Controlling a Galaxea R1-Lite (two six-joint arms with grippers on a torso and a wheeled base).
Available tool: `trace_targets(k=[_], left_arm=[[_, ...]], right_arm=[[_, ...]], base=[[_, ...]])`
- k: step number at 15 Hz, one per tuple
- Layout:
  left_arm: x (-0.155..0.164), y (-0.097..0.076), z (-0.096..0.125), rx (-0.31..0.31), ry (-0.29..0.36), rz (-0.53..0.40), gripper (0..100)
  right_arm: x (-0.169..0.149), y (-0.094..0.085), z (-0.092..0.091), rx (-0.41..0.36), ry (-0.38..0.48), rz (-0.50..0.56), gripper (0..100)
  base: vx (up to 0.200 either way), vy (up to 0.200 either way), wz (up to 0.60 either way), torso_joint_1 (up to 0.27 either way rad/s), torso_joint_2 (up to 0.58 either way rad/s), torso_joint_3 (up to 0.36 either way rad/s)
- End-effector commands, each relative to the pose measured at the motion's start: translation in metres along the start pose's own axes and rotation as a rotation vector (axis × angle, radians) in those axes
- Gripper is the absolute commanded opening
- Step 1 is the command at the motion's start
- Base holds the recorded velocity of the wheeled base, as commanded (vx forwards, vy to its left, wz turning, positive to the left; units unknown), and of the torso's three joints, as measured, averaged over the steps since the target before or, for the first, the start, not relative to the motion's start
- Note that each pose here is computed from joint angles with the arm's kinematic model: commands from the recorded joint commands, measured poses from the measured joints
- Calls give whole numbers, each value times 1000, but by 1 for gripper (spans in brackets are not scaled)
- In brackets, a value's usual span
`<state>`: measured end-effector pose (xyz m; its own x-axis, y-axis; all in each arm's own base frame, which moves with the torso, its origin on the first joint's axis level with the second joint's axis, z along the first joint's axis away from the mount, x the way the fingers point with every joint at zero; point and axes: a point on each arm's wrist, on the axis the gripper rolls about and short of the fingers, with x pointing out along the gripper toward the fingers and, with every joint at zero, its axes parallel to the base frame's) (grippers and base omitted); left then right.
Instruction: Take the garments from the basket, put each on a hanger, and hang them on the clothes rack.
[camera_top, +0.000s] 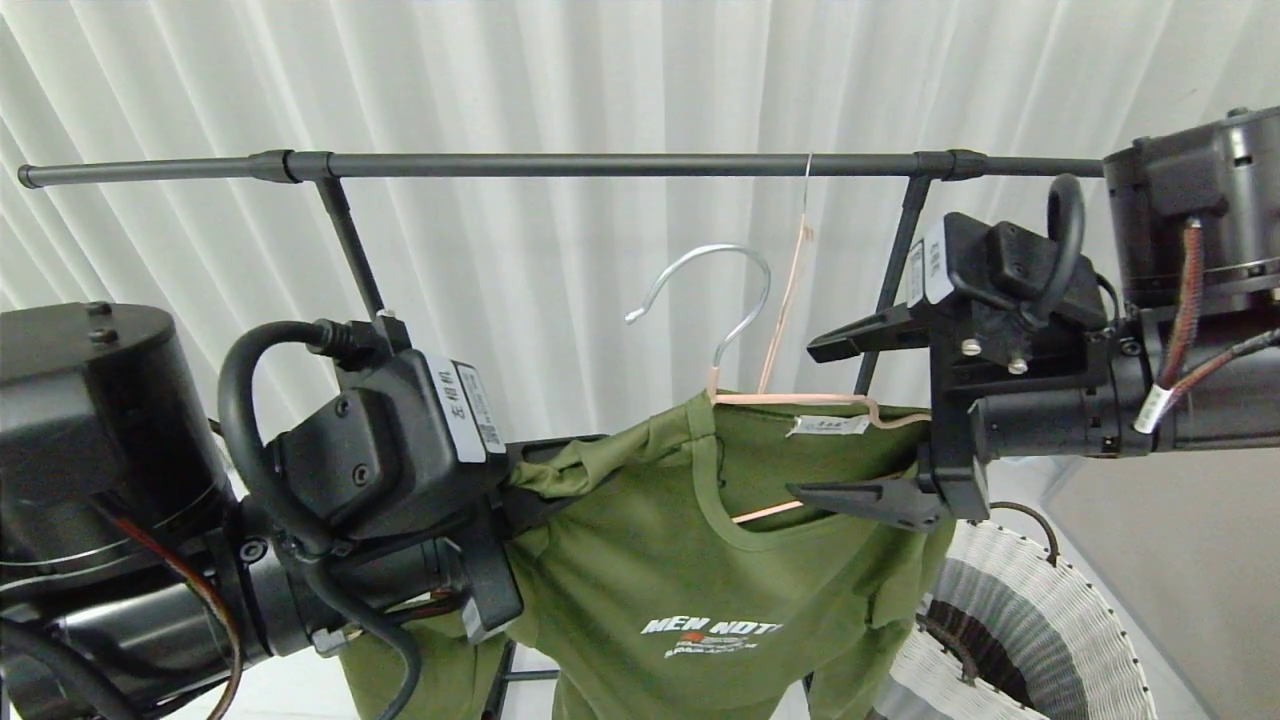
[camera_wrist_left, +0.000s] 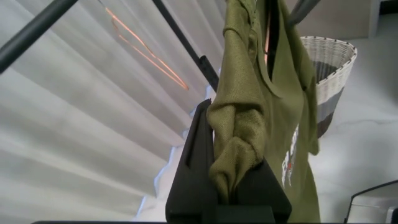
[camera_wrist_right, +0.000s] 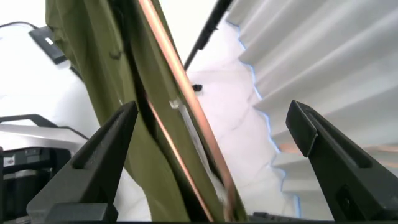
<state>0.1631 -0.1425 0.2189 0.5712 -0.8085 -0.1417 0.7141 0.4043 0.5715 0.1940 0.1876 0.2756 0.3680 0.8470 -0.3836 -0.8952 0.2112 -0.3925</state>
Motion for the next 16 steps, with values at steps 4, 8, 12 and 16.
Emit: trace_targets(k=[4, 8, 12, 16], left_arm=[[-2, 0, 1, 16, -8, -5, 0], [-2, 0, 1, 17, -9, -6, 0], [-2, -1, -1, 16, -2, -8, 0], [-1, -2, -1, 25, 0, -9, 0]], right_arm=[[26, -1, -2, 5, 21, 48, 100], [25, 1, -4, 13, 40, 63, 0], [26, -5, -8, -34, 47, 45, 0], [24, -7, -7, -40, 43, 33, 0]], base=[[0, 0, 0, 0, 0, 0], [0, 0, 0, 0, 0, 0], [0, 0, 0, 0, 0, 0], [0, 0, 0, 0, 0, 0]])
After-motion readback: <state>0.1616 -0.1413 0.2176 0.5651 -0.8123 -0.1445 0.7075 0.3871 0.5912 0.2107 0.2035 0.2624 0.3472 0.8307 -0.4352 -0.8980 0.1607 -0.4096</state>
